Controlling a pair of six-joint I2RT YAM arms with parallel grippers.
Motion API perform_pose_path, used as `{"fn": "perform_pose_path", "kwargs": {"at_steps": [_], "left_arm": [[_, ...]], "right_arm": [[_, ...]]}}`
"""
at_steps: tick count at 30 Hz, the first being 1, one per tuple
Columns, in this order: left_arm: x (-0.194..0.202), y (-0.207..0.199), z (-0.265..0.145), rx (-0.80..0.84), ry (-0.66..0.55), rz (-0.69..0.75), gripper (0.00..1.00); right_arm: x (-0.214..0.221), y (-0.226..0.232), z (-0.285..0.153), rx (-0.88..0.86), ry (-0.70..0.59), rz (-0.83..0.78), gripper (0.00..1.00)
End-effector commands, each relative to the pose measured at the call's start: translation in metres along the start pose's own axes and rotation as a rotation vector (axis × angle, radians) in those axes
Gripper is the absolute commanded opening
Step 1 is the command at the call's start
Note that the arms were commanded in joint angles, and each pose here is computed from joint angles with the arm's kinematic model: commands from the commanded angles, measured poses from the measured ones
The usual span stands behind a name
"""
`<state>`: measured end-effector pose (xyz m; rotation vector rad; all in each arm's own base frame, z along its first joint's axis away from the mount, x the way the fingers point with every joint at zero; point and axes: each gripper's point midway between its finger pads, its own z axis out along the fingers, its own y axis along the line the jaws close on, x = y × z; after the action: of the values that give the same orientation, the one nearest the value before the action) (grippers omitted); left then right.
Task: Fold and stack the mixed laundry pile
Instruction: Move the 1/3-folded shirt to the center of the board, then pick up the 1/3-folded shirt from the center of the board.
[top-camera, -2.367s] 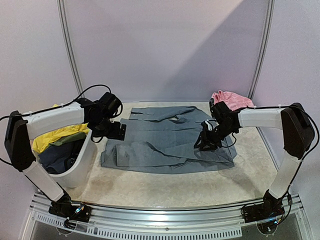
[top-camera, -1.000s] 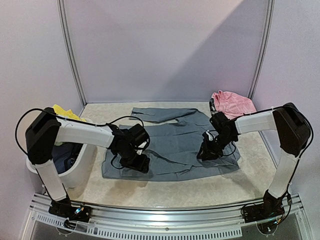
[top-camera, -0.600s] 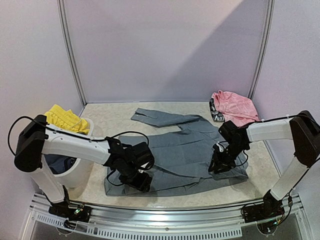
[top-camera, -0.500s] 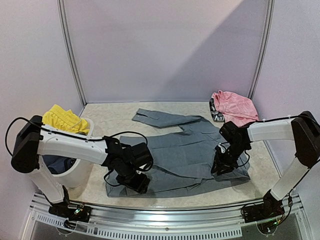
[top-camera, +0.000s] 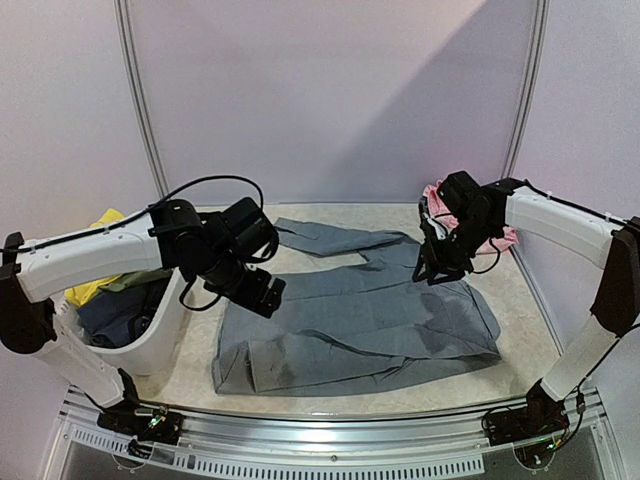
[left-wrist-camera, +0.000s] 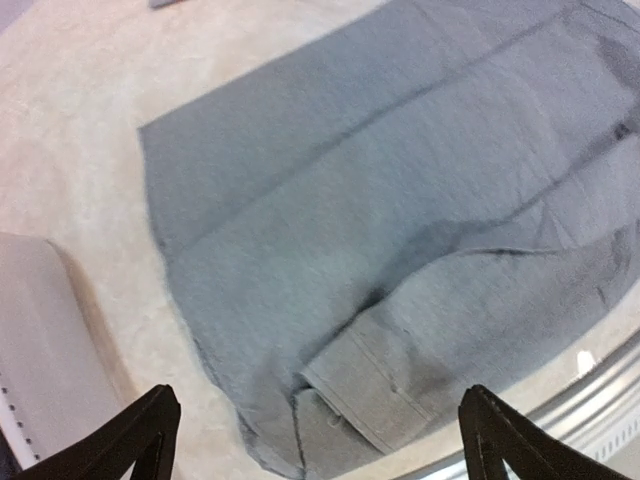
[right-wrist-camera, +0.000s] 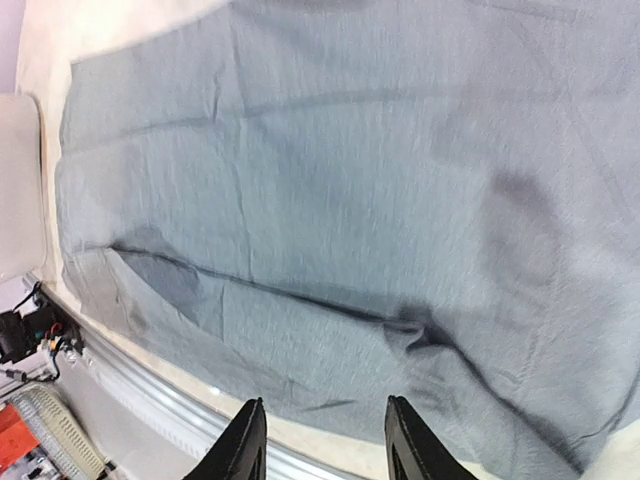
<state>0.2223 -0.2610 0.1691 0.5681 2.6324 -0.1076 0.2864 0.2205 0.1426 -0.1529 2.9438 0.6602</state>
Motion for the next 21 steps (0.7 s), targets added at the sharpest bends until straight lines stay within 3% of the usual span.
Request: {"fn": "perform_pose_path", "kwargs": {"at_steps": [1,9,21], "left_arm": [[-0.032,0.058,-0.004,-0.151,-0.081,-0.034,1.0],[-0.064,0.09,0.039,-0.047,0.0,-0.148,0.99],[-0.089,0.131,0.115,-0.04,0.138,-0.194,0.81]], "right_arm": [[-0.012,-0.008,-0.011,0.098,-0.033,-0.046,0.43],[-0.019,-0.009,-0.022,0.127,-0.067,-0.059,0.47],[-0.002,-0.019,-0.026,0.143,-0.071,-0.036,0.47]]}}
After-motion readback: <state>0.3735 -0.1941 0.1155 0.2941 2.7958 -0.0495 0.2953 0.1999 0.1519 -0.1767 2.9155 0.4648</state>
